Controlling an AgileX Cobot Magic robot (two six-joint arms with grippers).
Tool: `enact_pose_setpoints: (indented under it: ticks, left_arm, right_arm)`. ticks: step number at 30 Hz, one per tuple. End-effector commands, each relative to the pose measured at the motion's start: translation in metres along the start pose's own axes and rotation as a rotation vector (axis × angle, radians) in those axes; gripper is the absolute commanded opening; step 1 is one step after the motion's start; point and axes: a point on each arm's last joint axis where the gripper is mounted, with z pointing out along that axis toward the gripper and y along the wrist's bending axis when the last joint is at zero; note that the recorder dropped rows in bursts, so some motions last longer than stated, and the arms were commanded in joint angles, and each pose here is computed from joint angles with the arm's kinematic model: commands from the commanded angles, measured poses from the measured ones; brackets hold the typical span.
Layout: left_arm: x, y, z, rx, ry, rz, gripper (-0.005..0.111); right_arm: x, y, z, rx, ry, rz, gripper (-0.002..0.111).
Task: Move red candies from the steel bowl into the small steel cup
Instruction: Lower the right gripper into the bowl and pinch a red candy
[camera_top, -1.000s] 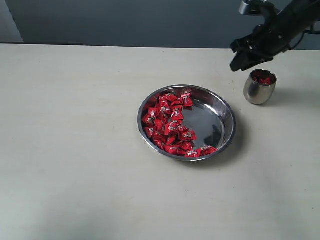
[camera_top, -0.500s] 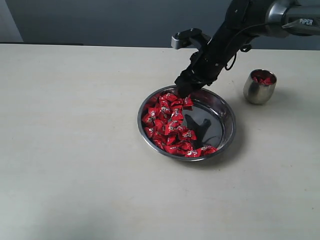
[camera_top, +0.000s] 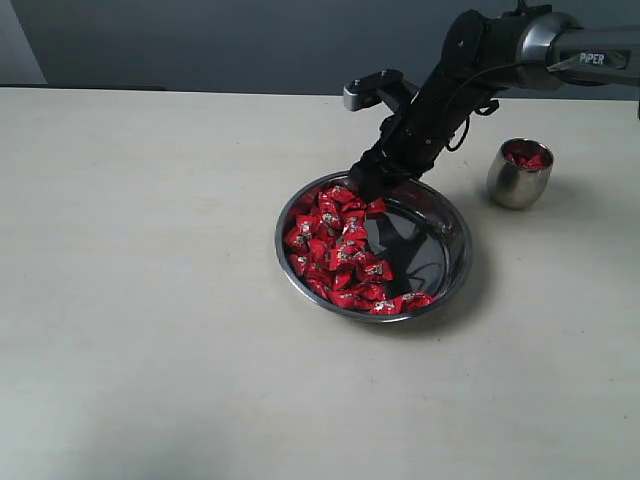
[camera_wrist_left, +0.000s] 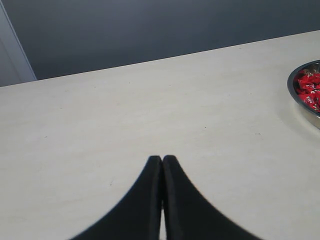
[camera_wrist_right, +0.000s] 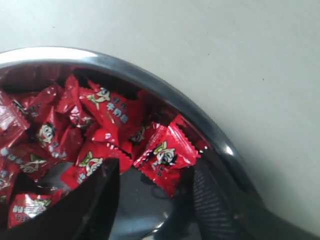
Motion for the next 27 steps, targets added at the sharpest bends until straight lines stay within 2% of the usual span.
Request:
enact_pose_setpoints:
  ticks: [1, 9, 14, 20, 27]
  left_arm:
    - [-0.001, -0.001, 0.0, 0.01, -0.01, -0.004, 0.0]
    - [-0.001, -0.001, 0.0, 0.01, -0.01, -0.004, 0.0]
    - [-0.001, -0.001, 0.0, 0.01, -0.01, -0.004, 0.0]
    - [-0.001, -0.001, 0.0, 0.01, -0.01, -0.004, 0.0]
    - [-0.001, -0.001, 0.0, 0.01, -0.01, -0.004, 0.0]
  right_arm:
    - [0.002, -0.003, 0.007, 0.007, 0.009, 0.003, 0.046]
    - [0.007, -0.006, 0.021, -0.002, 0.033, 0.016, 0.044]
    - [0.007, -0.006, 0.022, -0.003, 0.035, 0.019, 0.029]
    - [0.01, -0.004, 0.022, -0.022, 0.058, 0.021, 0.002]
    - [0.008, -0.001, 0.012, -0.031, 0.06, 0.015, -0.001]
